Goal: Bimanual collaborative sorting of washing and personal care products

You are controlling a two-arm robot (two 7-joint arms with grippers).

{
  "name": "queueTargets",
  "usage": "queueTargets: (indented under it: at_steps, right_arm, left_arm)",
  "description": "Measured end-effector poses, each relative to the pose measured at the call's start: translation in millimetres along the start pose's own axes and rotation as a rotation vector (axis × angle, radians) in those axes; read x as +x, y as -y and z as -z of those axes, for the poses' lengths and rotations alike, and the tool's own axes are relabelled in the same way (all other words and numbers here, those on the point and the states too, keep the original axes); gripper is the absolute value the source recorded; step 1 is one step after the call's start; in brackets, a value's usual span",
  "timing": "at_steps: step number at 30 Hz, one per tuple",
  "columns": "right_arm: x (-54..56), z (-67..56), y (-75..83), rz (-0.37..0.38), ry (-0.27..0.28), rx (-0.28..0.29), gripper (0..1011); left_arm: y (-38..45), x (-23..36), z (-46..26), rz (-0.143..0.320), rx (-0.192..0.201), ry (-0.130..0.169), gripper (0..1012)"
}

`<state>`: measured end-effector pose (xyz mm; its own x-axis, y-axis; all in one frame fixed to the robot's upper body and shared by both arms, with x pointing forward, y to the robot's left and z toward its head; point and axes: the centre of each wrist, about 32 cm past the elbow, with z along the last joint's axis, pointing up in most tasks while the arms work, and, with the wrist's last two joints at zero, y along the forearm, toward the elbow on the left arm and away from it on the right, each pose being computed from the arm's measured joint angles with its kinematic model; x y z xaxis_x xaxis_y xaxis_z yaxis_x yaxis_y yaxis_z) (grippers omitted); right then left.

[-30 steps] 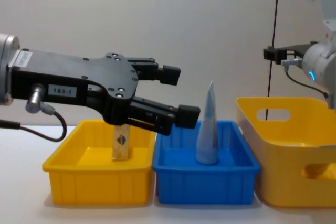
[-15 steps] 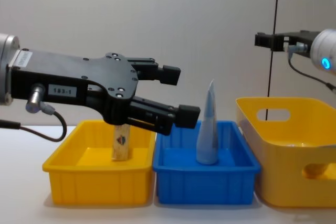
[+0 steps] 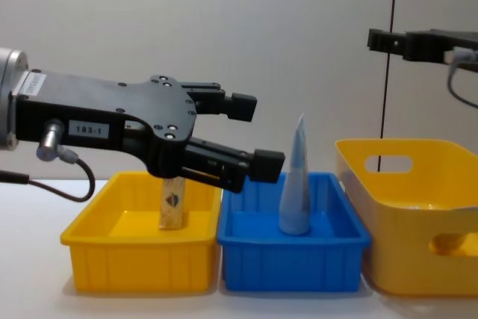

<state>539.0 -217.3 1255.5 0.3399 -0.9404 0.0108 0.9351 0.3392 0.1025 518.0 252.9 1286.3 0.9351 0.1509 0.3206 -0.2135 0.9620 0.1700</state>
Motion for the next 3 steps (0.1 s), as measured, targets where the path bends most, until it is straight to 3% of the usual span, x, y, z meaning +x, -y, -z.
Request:
queueTargets:
  at_steps: [3]
  right_arm:
    - [0.8, -3.6, 13.7, -0.039, -0.007, 0.011, 1000]
  left_arm:
    - [0.0, 0.0, 0.0, 0.0, 0.0, 0.0, 1001]
